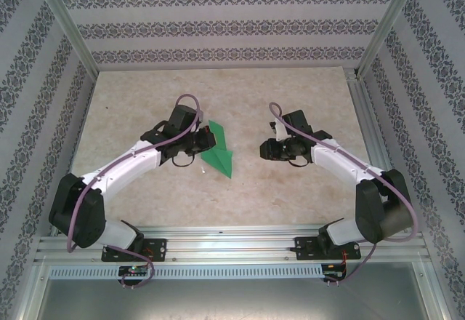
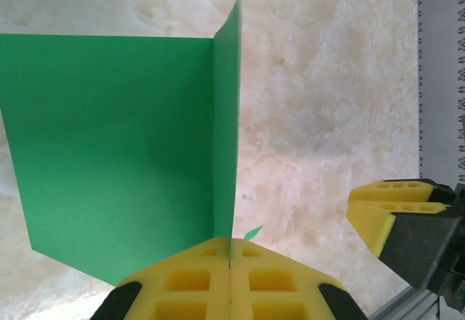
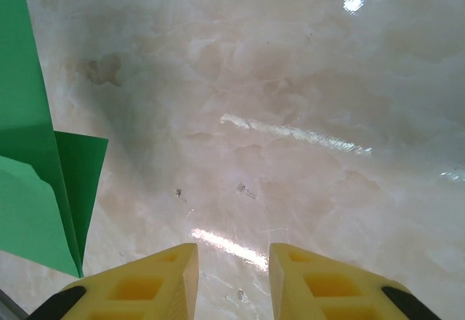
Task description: Fold a paper plane with a square sheet of paper (fold left side to right side)
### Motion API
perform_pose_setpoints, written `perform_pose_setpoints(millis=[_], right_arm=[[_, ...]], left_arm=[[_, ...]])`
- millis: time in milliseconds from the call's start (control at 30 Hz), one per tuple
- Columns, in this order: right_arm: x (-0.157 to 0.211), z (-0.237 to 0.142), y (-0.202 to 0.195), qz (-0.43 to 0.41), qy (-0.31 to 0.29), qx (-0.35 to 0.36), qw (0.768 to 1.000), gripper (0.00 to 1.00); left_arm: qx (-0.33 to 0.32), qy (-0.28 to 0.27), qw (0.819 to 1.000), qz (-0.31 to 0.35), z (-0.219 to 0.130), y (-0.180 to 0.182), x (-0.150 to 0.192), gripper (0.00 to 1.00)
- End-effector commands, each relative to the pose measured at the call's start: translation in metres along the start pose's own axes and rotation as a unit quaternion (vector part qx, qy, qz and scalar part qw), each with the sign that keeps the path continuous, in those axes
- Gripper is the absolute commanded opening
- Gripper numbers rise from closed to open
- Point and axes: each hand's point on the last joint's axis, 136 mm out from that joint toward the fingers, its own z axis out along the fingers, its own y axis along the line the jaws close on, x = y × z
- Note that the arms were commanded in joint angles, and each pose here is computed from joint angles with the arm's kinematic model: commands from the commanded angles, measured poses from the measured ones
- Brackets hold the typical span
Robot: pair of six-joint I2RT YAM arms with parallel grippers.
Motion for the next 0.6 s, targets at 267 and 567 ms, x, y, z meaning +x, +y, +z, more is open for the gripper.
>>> perform_pose_setpoints(millis=[267,567], right_arm=[[0.011,0.009,0.059,-0.071,-0.026,-0.018,0.997,0.37],[0.044,0.045,0.128,-0.173,-0.032,-0.027,0.984,0.43]], left_arm=[[-0.032,0.014,0.999,-0.032,0.026,0.038,0.022,0.04],[-0.055,0.018,0.997,-0.054,0.033,0.058,0.031,0.05]])
